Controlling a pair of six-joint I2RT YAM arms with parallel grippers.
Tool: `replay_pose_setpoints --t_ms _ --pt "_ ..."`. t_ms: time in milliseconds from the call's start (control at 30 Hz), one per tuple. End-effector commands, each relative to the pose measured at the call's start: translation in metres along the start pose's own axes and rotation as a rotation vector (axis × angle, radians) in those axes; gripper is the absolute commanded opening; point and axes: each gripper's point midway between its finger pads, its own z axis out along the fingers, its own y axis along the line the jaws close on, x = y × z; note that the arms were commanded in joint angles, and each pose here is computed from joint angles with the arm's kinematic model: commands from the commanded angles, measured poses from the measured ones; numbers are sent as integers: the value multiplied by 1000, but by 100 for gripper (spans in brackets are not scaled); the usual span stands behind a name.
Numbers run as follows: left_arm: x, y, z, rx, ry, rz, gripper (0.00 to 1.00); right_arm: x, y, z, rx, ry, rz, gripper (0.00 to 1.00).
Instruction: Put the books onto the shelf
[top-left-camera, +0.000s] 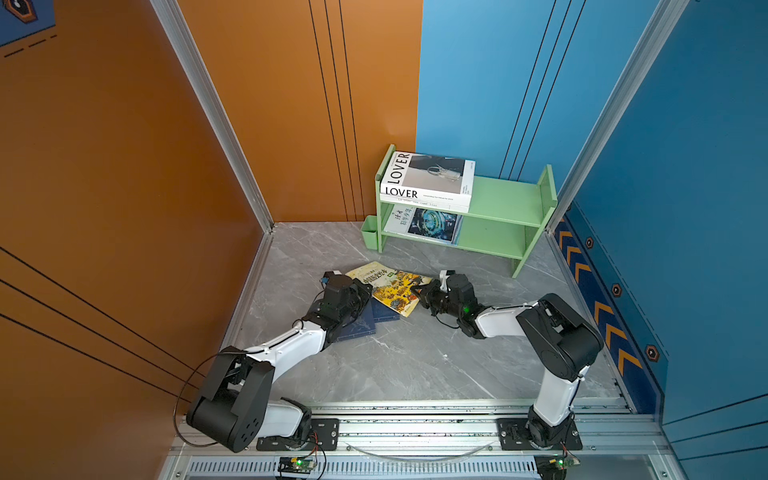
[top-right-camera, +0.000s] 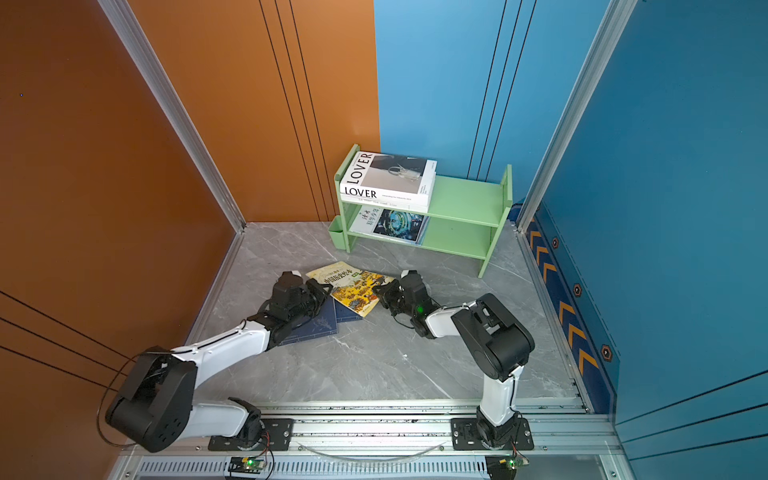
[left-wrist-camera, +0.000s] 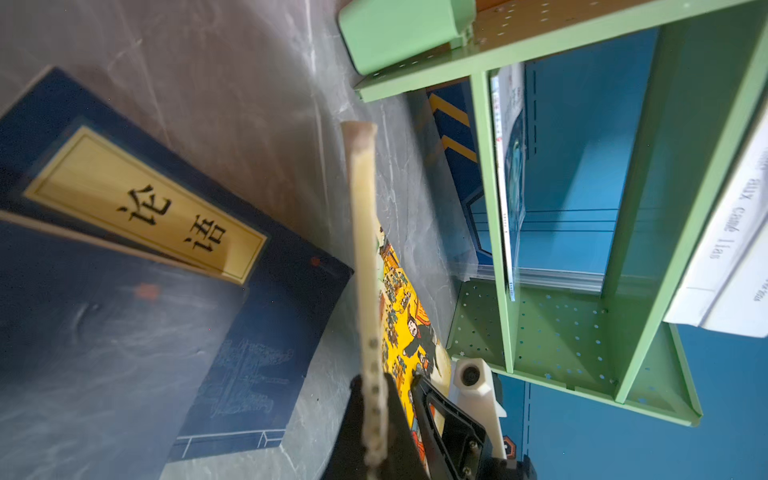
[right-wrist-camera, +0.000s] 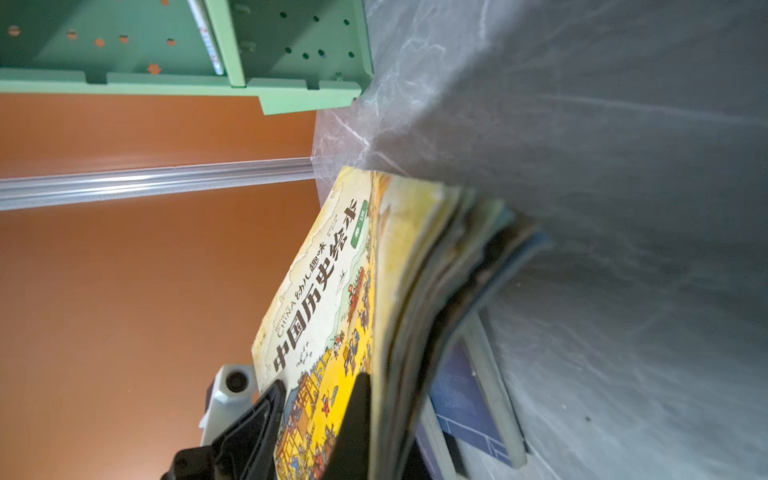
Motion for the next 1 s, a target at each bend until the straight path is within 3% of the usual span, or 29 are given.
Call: replay_pose_setpoints --t_ms 0,167,667,967 --pt "9 -22 -16 -3 87 215 5 4 40 -15 -3 0 -257 3" --pt "21 -53 -26 92 104 301 3 -2 68 -43 13 -68 -423 4" --pt "19 -121 17 272 95 457 0 -88 93 -55 -69 -263 -452 5" --pt "11 -122 49 291 81 426 0 -128 88 -53 -58 -329 -420 6"
